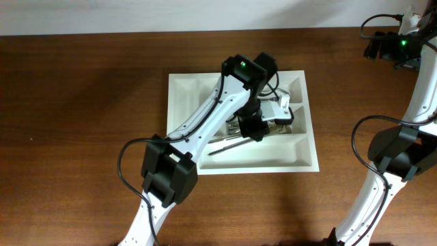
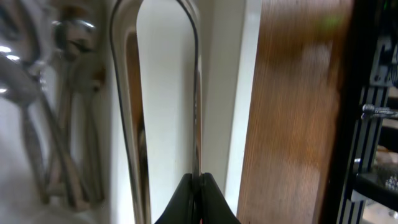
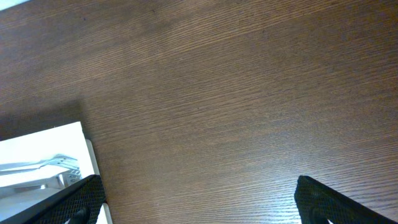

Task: Pack container
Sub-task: 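Lift the tongs and lower them into the tray's middle compartment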

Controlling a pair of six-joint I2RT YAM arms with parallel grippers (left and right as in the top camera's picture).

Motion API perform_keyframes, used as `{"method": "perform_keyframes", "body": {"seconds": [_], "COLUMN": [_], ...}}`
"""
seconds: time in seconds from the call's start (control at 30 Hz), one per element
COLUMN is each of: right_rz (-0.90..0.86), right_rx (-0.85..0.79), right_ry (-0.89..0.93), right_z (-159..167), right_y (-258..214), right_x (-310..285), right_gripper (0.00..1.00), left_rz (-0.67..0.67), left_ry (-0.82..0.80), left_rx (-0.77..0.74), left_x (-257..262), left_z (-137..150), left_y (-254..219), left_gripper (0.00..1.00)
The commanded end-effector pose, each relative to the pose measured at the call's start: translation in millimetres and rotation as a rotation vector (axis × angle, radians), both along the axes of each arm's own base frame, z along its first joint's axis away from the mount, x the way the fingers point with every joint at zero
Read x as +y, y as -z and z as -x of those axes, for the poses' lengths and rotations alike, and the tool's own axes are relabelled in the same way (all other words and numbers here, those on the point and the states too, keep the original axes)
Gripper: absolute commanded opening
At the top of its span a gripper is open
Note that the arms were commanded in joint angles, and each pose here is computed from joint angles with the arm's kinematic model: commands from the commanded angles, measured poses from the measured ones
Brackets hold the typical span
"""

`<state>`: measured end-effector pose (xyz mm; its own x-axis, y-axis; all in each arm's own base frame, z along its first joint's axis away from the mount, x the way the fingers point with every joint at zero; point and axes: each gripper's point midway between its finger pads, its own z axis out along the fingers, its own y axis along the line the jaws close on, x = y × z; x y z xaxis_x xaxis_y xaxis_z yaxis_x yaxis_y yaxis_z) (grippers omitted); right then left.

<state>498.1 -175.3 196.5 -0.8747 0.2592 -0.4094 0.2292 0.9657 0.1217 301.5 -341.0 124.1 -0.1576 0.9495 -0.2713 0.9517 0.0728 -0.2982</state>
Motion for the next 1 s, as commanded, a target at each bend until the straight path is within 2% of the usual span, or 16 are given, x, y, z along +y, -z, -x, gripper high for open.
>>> {"method": "perform_keyframes", "body": {"seconds": [0.0, 0.37, 0.47, 0.77, 0.97], "right_rz": [0.009, 0.009, 0.009, 0.009, 0.009], "right_rx": [-0.039, -0.039, -0.039, -0.039, -0.039], "right_ry": [0.007, 0.007, 0.007, 0.007, 0.007], "right_z": [0, 0, 0, 0, 0], "right_y": [-17, -17, -17, -17, -17], "right_x": [2, 2, 2, 2, 2], "right_gripper": [0.99, 0.98, 0.99, 0.99, 0.99], "left_rz": [-0.001, -0.015, -0.013, -0.069, -0.063], "left_ry": [0.06, 0.107, 0.118, 0.121, 0.121], "left_rx": [0.016, 0.031, 0.027, -0.026, -0.033], "left_x": [-1, -13, -17, -9, -10], "left_z": [9, 27, 30, 21, 19], "left_y": [15, 37, 40, 48, 48], "left_gripper": [0.02, 0.02, 0.05, 0.07, 0.29]}}
